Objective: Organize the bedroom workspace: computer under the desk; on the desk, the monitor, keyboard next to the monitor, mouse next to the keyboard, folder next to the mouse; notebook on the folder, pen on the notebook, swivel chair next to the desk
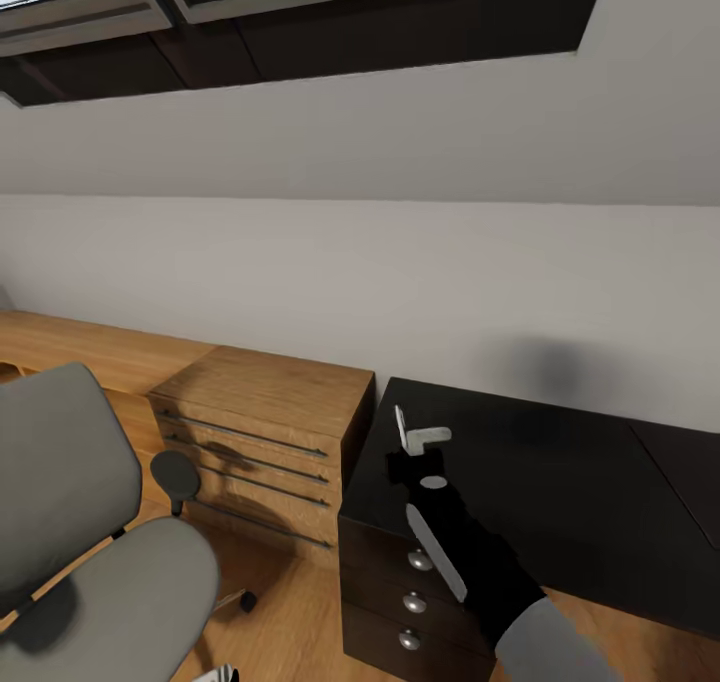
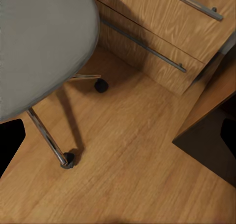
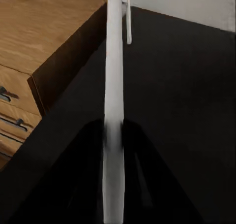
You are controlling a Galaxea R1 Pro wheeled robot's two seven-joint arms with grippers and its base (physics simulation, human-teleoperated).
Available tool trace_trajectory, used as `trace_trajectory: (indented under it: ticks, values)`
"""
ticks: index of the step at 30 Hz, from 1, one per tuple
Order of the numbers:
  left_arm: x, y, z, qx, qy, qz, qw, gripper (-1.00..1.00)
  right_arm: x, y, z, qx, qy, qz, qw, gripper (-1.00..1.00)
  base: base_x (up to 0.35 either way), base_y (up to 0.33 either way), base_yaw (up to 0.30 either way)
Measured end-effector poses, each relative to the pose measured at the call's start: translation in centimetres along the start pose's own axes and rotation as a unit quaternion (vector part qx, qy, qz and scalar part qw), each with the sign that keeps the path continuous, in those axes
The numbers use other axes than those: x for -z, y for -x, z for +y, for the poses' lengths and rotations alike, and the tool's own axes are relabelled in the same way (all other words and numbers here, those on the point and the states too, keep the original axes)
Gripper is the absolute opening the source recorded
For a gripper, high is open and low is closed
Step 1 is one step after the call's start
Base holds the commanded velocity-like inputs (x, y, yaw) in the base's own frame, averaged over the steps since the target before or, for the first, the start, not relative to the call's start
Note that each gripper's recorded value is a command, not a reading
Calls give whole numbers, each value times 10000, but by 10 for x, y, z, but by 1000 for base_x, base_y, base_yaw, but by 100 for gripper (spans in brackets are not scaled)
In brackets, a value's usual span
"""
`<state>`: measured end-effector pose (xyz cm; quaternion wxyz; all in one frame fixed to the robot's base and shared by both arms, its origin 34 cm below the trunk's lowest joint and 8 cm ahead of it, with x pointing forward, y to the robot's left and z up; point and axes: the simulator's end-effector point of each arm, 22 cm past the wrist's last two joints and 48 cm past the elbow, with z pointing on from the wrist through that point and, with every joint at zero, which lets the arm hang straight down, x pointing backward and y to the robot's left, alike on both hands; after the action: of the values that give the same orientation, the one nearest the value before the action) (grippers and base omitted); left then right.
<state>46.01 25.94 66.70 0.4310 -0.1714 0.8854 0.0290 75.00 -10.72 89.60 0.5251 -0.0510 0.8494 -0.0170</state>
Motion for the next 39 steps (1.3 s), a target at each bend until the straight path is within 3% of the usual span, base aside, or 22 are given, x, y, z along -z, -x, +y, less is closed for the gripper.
trace_trajectory:
  ticks: [4, 6, 15, 32, 35, 39]
  values:
    - [4, 4, 0, 1, 12, 8, 10000, 100, 34, 9, -20, -637, -287, -74, 9975, -100, -92, 0, 0]
    - [5, 2, 3, -30, 45, 53, 10000, 100, 41, 10, -25, -754, -310, -74, 9966, -100, -288, 0, 0]
    - [13, 8, 4, -48, 47, 78, 9999, 100, 50, 23, -26, -824, -301, -125, 9961, -100, -295, 0, 0]
    - [12, -10, 18, -172, 192, 231, 9994, 100, 51, 24, -27, -840, -327, -138, 9958, -100, -6, 0, -14]
    - [12, -10, 18, -173, 192, 230, 9994, 100, 48, 22, -42, -1017, -436, -89, 9938, -100, 0, 0, -212]
    - [12, -10, 18, -170, 194, 230, 9994, 100, 41, 15, -80, -1522, -724, 46, 9857, -100, 0, 0, -267]
